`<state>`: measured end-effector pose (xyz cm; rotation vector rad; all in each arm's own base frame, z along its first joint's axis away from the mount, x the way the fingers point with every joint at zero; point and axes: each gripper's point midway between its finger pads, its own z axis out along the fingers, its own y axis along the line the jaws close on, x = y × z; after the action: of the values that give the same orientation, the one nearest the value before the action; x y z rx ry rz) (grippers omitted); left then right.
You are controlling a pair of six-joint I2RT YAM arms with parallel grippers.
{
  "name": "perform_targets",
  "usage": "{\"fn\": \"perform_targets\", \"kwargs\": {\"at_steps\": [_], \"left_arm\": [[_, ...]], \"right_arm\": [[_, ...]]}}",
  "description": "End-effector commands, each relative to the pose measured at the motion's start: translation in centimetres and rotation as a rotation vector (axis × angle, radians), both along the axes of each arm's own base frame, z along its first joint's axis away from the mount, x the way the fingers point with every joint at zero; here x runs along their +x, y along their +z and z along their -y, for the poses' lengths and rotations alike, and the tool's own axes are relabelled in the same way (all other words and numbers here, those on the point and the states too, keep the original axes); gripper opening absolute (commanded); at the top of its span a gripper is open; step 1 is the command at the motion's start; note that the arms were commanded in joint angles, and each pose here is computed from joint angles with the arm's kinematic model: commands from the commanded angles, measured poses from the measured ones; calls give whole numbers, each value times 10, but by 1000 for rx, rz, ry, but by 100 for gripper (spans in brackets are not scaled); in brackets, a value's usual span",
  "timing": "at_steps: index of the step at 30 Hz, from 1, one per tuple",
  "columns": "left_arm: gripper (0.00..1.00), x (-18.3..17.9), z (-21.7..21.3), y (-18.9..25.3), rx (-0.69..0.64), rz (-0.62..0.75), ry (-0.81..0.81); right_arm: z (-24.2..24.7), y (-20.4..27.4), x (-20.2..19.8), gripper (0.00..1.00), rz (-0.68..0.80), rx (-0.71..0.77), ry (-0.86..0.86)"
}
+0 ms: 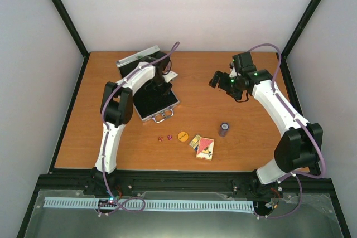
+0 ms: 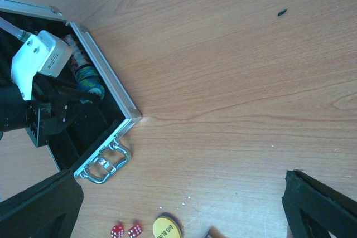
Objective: Pack up texas hold em set
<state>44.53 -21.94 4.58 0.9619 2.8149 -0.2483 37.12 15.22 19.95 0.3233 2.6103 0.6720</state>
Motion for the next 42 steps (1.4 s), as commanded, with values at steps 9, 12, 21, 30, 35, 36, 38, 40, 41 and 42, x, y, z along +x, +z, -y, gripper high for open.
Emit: {"fn": "perform_targets", "kwargs": {"at_steps": [9, 12, 21, 30, 35, 36, 38, 40, 41, 42], "left_arm": [[5, 17, 2, -6, 32, 60, -1], [12, 19, 1, -8, 49, 69, 3], [38, 21, -1, -15, 80, 74, 15], [45, 22, -4, -8, 107, 99, 24], [47, 26, -8, 7, 125, 142, 39], [48, 28, -9, 10, 128, 152, 40], [48, 29, -10, 13, 135, 165, 43], [48, 31, -11, 17, 138, 178, 46], [48, 32, -12, 18, 142, 181, 49], [48, 33, -12, 19, 145, 185, 51]], "right_arm": [[1, -11, 4, 100, -14, -5, 10], [1, -12, 4, 100, -17, -4, 12], [1, -13, 2, 100, -20, -8, 19], [2, -16, -2, 100, -25, -10, 23], [2, -16, -2, 100, -24, -9, 25], [3, -16, -2, 100, -25, -9, 24], [2, -17, -3, 100, -26, -6, 24], [2, -18, -4, 100, -28, -6, 27], [2, -18, -4, 100, -29, -6, 28], [2, -18, -5, 100, -30, -6, 27]]}}
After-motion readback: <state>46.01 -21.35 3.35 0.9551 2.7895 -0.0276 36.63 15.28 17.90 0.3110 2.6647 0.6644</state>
